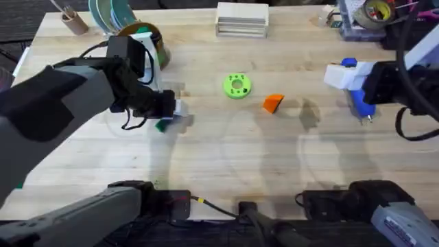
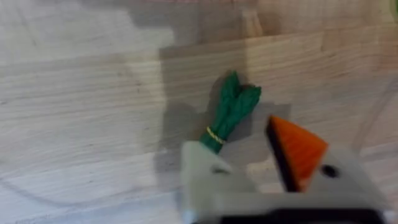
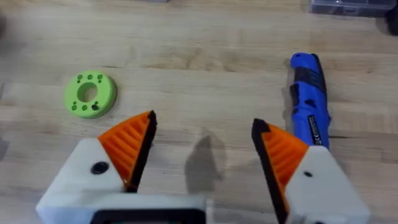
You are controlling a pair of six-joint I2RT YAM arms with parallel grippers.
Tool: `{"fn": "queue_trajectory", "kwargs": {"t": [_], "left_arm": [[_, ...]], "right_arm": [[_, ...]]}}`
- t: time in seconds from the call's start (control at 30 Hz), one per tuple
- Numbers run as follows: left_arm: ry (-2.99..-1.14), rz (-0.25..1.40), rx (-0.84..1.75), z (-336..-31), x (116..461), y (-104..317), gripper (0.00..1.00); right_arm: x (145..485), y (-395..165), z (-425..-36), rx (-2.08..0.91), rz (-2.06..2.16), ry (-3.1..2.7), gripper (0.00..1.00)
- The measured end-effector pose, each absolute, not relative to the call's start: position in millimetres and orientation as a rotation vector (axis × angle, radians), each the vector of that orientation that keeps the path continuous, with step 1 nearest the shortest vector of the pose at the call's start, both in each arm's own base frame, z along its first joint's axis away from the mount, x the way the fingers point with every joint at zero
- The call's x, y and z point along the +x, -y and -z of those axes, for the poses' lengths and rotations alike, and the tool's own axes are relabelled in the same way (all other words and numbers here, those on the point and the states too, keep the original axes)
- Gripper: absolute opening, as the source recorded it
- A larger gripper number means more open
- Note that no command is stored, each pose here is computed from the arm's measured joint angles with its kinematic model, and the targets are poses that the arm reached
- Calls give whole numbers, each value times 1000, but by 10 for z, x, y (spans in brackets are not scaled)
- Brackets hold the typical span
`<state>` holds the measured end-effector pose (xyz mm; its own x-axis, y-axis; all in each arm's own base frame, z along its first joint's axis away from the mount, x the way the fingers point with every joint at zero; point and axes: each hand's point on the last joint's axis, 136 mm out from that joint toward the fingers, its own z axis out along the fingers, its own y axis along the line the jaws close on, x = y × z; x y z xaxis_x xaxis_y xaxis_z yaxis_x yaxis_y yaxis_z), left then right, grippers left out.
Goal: Pick up the gripper from the table and insert it into the empty holder that is missing its gripper. Then pick up a screw, insert it into the mounting hole, and use the screwdriver to tighten it. Finally, clean up the table by picking up the vegetable and placing it into the bucket.
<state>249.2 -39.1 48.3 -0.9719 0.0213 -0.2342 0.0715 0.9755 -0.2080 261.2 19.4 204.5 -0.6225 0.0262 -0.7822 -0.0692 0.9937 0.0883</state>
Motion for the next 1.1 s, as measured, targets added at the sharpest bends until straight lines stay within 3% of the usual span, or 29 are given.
{"fn": "queue_trajectory", "kwargs": {"t": [0.07,0.1,0.27,0.4,0.43,0.6,0.63,0.73,0.77,0.8,0.93,0.97,1.1], "left_arm": [[-2886,317,73,-492,2497,393,92],[-2881,315,81,-501,2500,392,25],[-2818,310,90,-646,2539,395,11],[-2697,299,125,-960,2579,435,12],[-2646,296,152,-1095,2606,465,54],[-2326,292,247,-1957,2705,628,817],[-2270,294,255,-2106,2692,649,913],[-2120,294,281,-2473,2593,688,952],[-2082,294,283,-2564,2551,690,938],[-2048,293,283,-2645,2514,687,857],[-1938,284,286,-2895,2403,675,223],[-1915,280,291,-2947,2392,673,124],[-1817,278,283,-3172,2372,670,733]], "right_arm": [[2612,-194,-2046,-30,-137,-2239,991],[2612,-194,-2046,-30,-137,-2239,992],[2608,-194,-2041,-30,-137,-2241,991],[2600,-194,-2031,-29,-137,-2246,992],[2600,-194,-2031,-29,-137,-2246,992],[2600,-194,-2031,-29,-137,-2246,992],[2600,-194,-2031,-29,-137,-2246,992],[2600,-194,-2031,-29,-137,-2246,992],[2600,-194,-2031,-29,-137,-2246,992],[2600,-194,-2030,-29,-137,-2247,992],[2600,-194,-2031,-29,-137,-2246,991],[2600,-194,-2030,-29,-137,-2247,991],[2600,-194,-2031,-29,-137,-2246,991]]}}
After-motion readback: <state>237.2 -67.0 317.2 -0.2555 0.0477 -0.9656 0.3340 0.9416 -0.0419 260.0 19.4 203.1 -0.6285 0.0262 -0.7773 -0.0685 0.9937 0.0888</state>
